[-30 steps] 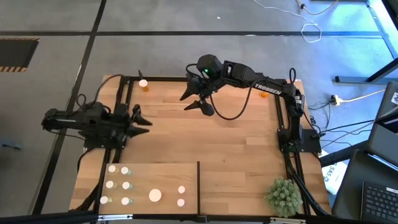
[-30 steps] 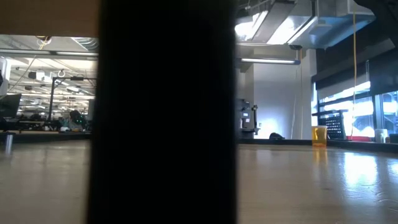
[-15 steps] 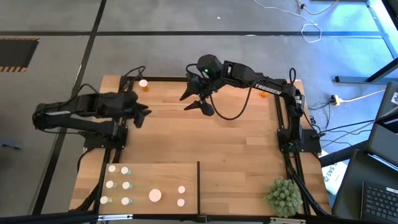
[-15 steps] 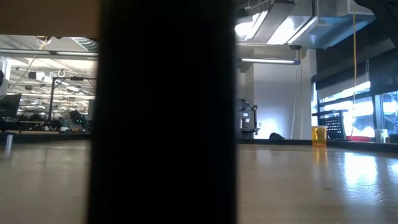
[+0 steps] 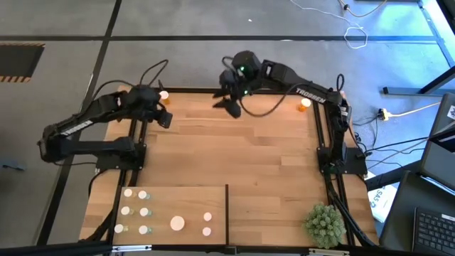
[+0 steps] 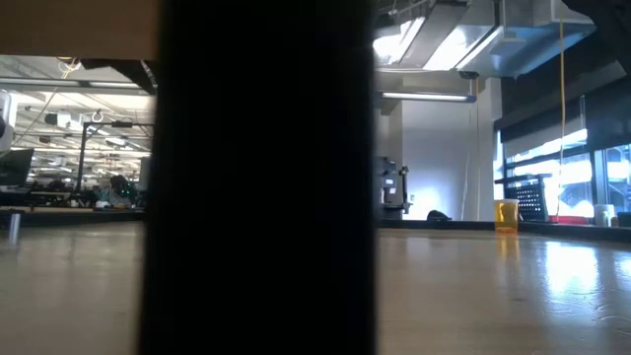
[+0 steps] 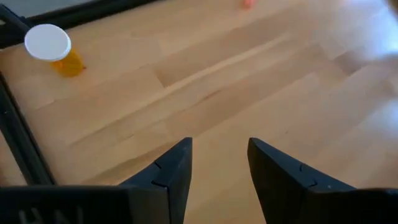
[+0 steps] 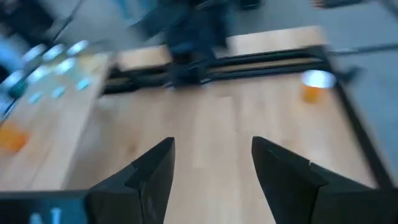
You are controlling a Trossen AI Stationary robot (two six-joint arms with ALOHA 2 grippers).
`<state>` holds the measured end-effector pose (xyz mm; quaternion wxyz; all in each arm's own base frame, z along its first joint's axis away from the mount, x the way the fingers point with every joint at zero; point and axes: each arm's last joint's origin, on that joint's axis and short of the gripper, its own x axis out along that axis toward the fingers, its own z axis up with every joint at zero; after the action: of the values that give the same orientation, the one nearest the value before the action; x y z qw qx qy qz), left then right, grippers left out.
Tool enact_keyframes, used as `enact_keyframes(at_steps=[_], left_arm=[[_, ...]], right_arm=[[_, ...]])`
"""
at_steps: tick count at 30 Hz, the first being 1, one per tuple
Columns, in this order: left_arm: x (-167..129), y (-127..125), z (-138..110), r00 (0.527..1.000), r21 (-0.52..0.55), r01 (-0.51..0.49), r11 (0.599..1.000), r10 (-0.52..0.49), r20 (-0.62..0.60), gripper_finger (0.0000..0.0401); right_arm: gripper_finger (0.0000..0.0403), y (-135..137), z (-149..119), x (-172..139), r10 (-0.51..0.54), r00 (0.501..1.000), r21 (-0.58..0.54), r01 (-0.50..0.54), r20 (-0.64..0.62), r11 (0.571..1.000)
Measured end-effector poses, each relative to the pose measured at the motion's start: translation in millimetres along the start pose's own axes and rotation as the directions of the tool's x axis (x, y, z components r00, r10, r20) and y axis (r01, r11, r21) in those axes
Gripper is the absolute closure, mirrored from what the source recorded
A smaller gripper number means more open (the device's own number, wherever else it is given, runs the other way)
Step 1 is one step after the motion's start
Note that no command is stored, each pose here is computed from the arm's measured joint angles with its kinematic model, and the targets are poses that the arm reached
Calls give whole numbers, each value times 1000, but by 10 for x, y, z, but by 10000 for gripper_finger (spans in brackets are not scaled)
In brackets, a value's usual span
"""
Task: Pick and place medicine bottles onto shelf by color
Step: Put the pink pill bottle on the shelf aligned with the other pink pill bottle
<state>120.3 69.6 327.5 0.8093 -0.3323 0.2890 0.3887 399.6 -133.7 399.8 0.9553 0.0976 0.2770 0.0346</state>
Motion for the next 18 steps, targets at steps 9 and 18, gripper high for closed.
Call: enact_keyframes(at_steps=[9,18], left_arm=[[167,150,184,998,72,32,997,-28,-51,252],[164,209,243,999,29,30,999,-30,-17,252]], right_arm=[[186,-550,-125,-286,-133,989,266,146,-67,953],[186,-797,-336,-394,-274,929,-10,281,-249,960]])
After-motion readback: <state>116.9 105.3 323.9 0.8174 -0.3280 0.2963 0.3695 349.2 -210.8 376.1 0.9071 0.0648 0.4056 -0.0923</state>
